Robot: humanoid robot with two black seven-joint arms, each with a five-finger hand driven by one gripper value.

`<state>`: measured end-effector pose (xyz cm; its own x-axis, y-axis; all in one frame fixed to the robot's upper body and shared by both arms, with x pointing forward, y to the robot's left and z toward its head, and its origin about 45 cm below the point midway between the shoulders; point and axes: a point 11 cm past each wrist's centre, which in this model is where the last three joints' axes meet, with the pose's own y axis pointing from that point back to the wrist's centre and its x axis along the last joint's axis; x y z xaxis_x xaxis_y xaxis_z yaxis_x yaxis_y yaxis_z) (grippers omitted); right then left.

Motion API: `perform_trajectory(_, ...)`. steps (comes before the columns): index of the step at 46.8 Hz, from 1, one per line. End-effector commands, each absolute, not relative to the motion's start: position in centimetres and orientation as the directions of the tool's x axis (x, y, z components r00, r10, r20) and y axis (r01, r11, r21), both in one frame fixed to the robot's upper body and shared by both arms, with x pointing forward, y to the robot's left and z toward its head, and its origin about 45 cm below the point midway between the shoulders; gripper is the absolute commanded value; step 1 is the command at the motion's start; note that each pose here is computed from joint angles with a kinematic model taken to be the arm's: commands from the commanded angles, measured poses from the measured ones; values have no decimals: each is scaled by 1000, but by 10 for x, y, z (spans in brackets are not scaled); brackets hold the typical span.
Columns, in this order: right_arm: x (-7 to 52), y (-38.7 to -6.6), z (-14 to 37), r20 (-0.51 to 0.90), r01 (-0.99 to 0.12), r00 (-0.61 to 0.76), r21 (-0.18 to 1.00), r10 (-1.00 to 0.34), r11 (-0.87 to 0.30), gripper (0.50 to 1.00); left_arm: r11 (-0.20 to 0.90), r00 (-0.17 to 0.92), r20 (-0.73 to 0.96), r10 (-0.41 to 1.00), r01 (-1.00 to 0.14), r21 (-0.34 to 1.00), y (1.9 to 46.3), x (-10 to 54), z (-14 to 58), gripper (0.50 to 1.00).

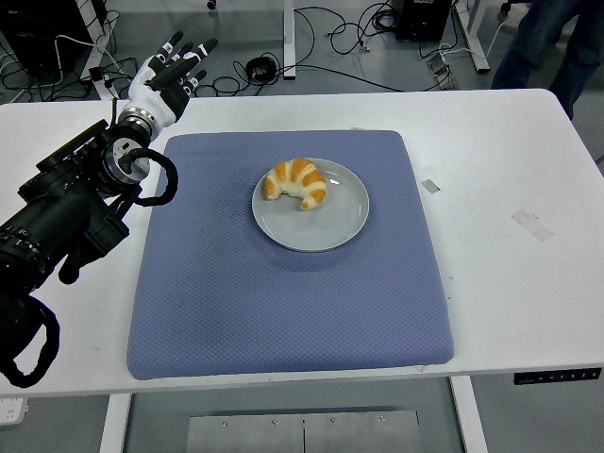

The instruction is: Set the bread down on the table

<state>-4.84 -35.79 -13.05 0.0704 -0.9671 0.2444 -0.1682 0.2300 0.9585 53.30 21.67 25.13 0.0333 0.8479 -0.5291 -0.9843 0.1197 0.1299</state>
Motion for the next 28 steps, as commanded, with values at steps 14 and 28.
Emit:
perform_trajectory(14,-48,-358,-130,244,-168,70,959,-967,230,1000,146,79,-559,825,-986,75,228,534,260,986)
perform_trajectory(28,-48,-358,-130,244,-168,70,959,-967,230,1000,100,164,-590,791,-985,-141,239,534,284,984)
